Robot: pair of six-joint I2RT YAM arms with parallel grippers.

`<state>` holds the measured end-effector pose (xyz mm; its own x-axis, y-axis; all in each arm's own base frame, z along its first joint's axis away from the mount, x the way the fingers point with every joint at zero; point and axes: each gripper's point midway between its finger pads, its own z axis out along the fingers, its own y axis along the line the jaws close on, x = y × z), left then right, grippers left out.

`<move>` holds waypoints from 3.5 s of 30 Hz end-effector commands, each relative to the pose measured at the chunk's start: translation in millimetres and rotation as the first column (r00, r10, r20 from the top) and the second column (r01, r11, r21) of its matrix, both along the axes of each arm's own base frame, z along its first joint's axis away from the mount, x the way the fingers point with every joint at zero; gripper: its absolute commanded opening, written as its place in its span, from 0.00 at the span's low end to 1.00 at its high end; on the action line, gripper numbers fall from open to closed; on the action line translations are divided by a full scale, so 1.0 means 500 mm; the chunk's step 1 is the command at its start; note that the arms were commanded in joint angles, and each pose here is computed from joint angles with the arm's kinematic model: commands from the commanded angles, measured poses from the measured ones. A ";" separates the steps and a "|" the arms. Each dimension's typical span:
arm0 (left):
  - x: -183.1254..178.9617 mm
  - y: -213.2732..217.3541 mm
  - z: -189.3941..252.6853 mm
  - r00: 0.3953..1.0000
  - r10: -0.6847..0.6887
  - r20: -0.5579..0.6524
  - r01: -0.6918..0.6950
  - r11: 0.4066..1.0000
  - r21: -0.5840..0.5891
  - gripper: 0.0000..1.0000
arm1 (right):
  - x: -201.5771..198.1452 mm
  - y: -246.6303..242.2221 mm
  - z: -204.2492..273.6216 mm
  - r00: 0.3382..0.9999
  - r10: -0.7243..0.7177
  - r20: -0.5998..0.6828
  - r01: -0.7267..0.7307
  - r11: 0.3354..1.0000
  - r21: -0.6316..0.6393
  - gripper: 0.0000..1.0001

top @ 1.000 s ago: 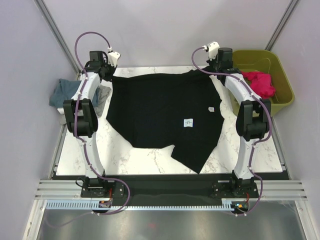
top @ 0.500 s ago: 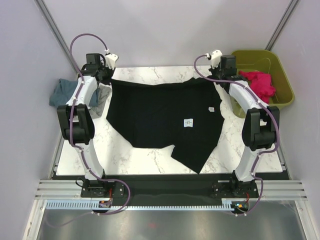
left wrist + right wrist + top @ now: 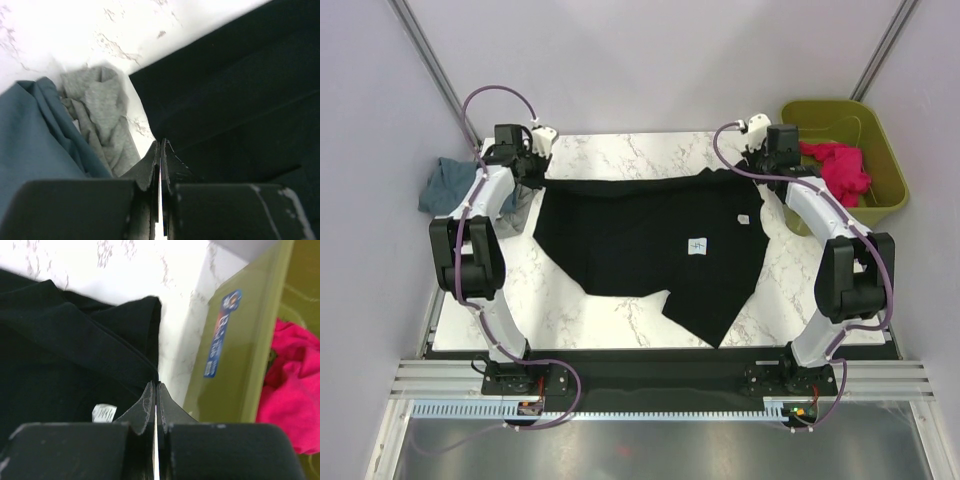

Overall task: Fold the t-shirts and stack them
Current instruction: Fold the tshirt

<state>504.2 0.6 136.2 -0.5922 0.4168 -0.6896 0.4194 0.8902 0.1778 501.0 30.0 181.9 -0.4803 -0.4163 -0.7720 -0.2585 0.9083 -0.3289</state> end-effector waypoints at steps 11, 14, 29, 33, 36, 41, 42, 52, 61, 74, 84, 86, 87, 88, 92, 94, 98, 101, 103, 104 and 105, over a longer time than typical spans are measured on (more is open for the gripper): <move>-0.032 -0.001 -0.077 0.996 0.042 -0.075 -0.045 0.998 -0.038 0.02 | -0.072 0.013 -0.113 0.990 0.037 -0.135 -0.035 0.999 0.022 0.00; -0.036 -0.001 -0.096 0.994 0.042 -0.096 -0.046 0.998 -0.038 0.02 | -0.076 0.014 -0.119 0.989 0.038 -0.145 -0.035 0.999 0.022 0.00; 0.001 0.051 0.012 0.982 0.183 0.035 -0.184 0.983 0.003 0.51 | -0.065 0.045 -0.042 0.991 0.086 -0.107 -0.079 0.995 0.068 0.53; 0.021 0.009 0.030 0.989 0.142 0.036 -0.140 0.988 -0.060 0.51 | -0.035 0.083 -0.047 0.985 0.131 -0.113 -0.112 0.981 0.160 0.53; 0.033 -0.064 0.013 0.998 0.064 -0.004 -0.064 0.995 -0.070 0.49 | -0.013 0.128 -0.080 0.970 0.183 -0.160 -0.135 0.953 0.271 0.54; 0.052 -0.160 -0.022 0.998 -0.016 -0.065 0.007 0.992 -0.123 0.47 | 0.024 0.193 -0.142 0.940 0.260 -0.222 -0.156 0.904 0.399 0.52; 0.048 -0.169 -0.020 0.995 -0.017 -0.096 0.002 0.988 -0.152 0.46 | 0.030 0.199 -0.147 0.937 0.267 -0.224 -0.160 0.899 0.407 0.52; -0.040 -0.149 -0.115 0.959 -0.012 -0.282 -0.032 0.988 -0.150 0.42 | 0.059 0.237 -0.213 0.913 0.307 -0.267 -0.163 0.877 0.452 0.53; -0.032 -0.148 -0.134 0.955 -0.001 -0.298 -0.046 0.987 -0.151 0.41 | 0.047 0.252 -0.224 0.903 0.328 -0.277 -0.179 0.874 0.451 0.31; -0.037 -0.148 -0.133 0.956 -0.001 -0.294 -0.046 0.987 -0.154 0.40 | 0.014 0.269 -0.194 0.896 0.360 -0.259 -0.224 0.871 0.437 0.00; -0.031 -0.146 -0.111 0.968 -0.019 -0.249 -0.019 0.989 -0.149 0.39 | -0.118 0.291 -0.135 0.876 0.391 -0.282 -0.239 0.860 0.450 0.00; -0.030 -0.144 -0.113 0.969 -0.014 -0.248 -0.024 0.988 -0.149 0.39 | -0.169 0.315 -0.147 0.852 0.425 -0.306 -0.257 0.849 0.462 0.02; -0.030 -0.145 -0.112 0.969 -0.012 -0.248 -0.026 0.988 -0.151 0.39 | -0.183 0.324 -0.147 0.845 0.438 -0.305 -0.270 0.844 0.463 0.05; -0.031 -0.145 -0.112 0.968 -0.011 -0.250 -0.028 0.988 -0.154 0.39 | -0.197 0.336 -0.147 0.838 0.451 -0.307 -0.285 0.842 0.459 0.18; -0.033 -0.150 -0.107 0.969 -0.014 -0.246 -0.028 0.985 -0.169 0.39 | -0.179 0.312 -0.108 0.889 0.378 -0.259 -0.247 0.871 0.424 0.30; -0.028 -0.151 -0.108 0.969 -0.014 -0.245 -0.030 0.985 -0.172 0.40 | -0.154 0.293 -0.092 0.908 0.346 -0.237 -0.230 0.883 0.409 0.35; -0.012 -0.157 -0.107 0.970 -0.005 -0.244 -0.041 0.982 -0.184 0.40 | -0.081 0.253 -0.093 0.940 0.264 -0.217 -0.165 0.906 0.390 0.38; -0.002 -0.159 -0.114 0.965 -0.005 -0.262 -0.046 0.981 -0.188 0.40 | -0.023 0.197 -0.122 0.958 0.185 -0.220 -0.089 0.919 0.384 0.38; 0.008 -0.160 -0.128 0.958 -0.009 -0.288 -0.046 0.982 -0.182 0.40 | 0.004 0.176 -0.154 0.959 0.154 -0.239 -0.056 0.926 0.374 0.38; 0.012 -0.156 -0.134 0.955 0.001 -0.298 -0.055 0.984 -0.171 0.40 | 0.016 0.167 -0.163 0.959 0.142 -0.244 -0.043 0.928 0.371 0.38; 0.019 -0.154 -0.148 0.948 0.008 -0.319 -0.063 0.985 -0.163 0.40 | 0.026 0.149 -0.173 0.960 0.126 -0.251 -0.025 0.929 0.370 0.38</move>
